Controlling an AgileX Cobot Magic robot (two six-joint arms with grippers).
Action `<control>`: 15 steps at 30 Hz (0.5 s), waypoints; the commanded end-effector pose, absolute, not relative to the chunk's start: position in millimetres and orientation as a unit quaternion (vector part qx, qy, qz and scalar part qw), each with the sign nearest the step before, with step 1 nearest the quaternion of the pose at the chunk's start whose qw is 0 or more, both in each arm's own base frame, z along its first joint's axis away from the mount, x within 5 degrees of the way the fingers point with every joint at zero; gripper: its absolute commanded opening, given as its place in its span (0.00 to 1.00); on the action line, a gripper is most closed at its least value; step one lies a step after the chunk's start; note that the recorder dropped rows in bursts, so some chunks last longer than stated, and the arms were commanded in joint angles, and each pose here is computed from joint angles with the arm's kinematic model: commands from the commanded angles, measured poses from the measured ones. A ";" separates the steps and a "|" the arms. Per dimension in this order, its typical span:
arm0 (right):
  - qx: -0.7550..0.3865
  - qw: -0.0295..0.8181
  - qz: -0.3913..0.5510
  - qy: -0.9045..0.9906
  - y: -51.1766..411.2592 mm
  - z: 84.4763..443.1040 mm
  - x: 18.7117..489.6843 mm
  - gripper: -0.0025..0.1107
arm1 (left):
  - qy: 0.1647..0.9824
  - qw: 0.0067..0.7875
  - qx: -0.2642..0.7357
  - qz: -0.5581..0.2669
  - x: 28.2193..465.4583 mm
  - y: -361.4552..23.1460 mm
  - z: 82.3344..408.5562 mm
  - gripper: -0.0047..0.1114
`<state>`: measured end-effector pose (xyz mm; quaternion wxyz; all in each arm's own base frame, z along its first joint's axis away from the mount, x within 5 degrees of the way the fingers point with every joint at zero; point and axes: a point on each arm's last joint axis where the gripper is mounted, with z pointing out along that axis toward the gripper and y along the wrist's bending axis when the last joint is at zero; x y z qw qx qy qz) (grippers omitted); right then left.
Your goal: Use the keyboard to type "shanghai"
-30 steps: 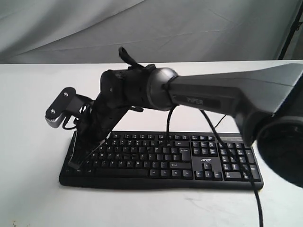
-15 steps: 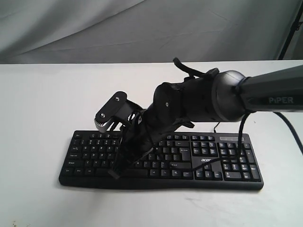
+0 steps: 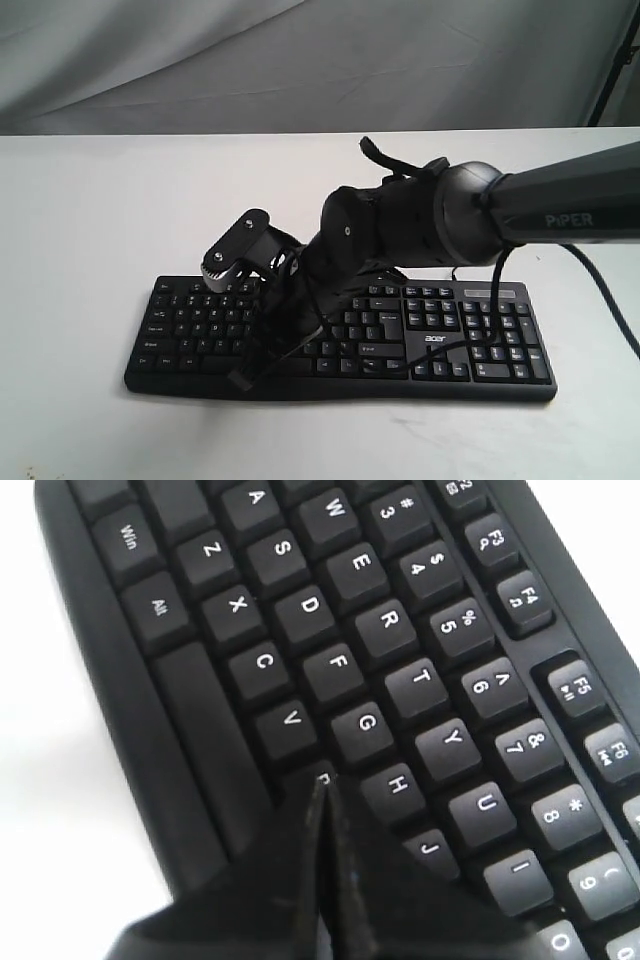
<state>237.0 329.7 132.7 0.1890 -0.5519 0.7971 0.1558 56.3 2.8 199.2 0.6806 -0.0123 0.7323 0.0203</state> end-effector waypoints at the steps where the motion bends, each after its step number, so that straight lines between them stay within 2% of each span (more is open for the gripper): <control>1: -0.558 0.185 0.154 0.794 328.5 132.5 236.4 0.02 | 0.730 0.683 -0.011 0.017 56.2 2.4 199.3 0.04; 15: -0.559 0.191 0.133 0.796 325.7 131.9 240.0 0.02 | 0.730 0.683 -0.011 0.017 56.2 2.4 199.3 0.04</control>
